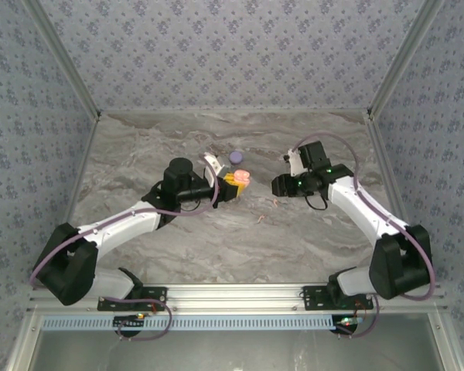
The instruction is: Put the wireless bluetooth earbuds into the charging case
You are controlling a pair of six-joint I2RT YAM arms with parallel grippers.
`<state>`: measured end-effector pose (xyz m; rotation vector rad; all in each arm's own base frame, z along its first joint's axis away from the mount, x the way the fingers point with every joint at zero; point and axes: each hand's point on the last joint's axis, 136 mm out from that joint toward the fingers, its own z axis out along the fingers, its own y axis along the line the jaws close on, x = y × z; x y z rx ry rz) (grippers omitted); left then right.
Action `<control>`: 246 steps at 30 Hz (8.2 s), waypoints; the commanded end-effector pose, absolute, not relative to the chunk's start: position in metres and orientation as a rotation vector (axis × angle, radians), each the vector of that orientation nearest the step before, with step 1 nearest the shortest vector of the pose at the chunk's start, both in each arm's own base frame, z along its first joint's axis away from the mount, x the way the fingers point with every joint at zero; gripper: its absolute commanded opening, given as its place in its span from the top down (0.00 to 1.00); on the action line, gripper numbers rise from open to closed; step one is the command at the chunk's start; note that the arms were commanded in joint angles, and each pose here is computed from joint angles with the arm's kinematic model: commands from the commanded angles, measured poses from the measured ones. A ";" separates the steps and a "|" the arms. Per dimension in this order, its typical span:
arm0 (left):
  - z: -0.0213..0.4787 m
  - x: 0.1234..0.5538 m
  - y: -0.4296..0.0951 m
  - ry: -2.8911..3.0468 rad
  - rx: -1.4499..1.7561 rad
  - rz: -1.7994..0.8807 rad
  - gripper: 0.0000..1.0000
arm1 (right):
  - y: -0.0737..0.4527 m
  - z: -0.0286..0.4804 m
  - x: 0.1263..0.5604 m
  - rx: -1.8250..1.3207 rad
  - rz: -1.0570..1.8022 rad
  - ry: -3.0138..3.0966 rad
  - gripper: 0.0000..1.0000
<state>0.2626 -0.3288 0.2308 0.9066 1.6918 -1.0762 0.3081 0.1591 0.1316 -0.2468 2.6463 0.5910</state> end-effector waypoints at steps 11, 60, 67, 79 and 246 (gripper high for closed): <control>0.244 0.251 -0.324 1.663 0.892 -1.079 0.86 | 0.152 0.060 0.306 -0.207 0.529 2.849 0.57; 0.241 0.251 -0.321 1.676 0.899 -1.046 0.86 | 0.168 0.039 0.330 -0.106 0.378 2.969 0.66; 0.240 0.251 -0.321 1.679 0.901 -1.042 0.86 | 0.168 0.042 0.342 -0.034 0.349 2.971 0.64; 0.240 0.251 -0.321 1.675 0.903 -1.042 0.86 | 0.167 0.035 0.342 -0.007 0.294 3.018 0.63; 0.237 0.249 -0.318 1.696 0.903 -1.029 0.86 | 0.155 0.020 0.349 -0.002 0.017 3.046 0.66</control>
